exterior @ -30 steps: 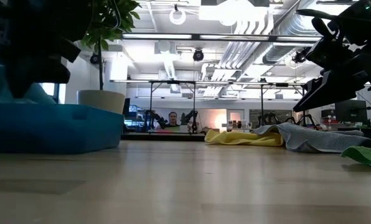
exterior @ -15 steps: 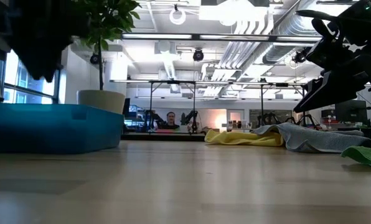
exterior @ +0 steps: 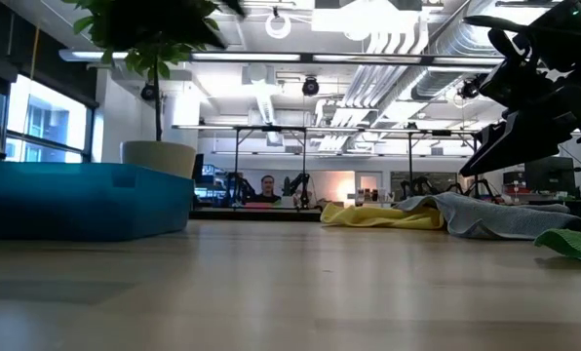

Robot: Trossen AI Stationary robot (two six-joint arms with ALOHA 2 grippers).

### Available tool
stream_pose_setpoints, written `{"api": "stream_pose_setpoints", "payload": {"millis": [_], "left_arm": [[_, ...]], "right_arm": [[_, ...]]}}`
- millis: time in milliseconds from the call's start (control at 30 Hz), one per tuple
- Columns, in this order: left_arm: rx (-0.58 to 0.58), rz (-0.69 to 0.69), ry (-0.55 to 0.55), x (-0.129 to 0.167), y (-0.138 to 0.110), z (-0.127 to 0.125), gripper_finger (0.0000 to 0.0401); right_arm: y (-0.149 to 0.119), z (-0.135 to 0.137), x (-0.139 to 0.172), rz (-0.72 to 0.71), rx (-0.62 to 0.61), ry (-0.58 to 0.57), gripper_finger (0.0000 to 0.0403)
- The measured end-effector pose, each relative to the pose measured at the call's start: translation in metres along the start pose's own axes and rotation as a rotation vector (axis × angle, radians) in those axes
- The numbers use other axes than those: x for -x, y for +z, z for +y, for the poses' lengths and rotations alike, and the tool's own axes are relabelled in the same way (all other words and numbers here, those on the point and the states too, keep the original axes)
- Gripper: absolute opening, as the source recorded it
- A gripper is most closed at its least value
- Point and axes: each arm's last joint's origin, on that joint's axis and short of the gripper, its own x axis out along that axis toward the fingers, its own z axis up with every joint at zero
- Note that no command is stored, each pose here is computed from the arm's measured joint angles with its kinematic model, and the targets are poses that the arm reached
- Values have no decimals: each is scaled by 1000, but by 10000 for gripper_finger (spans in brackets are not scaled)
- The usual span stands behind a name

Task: Fold microfiber towels
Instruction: Fold the gray towel on the table

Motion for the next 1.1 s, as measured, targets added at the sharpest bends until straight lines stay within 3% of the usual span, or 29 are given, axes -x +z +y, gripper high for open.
{"api": "stream_pose_setpoints", "payload": {"millis": [300,633,1100], "left_arm": [[-63,-141,-251,-11,6,-34,170],[-132,-83,-278,-38,-20,-41,170],[-113,-76,-359,-55,-36,-52,170]], "right_arm": [[-1,0,0,5,0,0,138],[0,0,0,2,0,-6,138],[-3,0,-1,30,-4,32,138]]}}
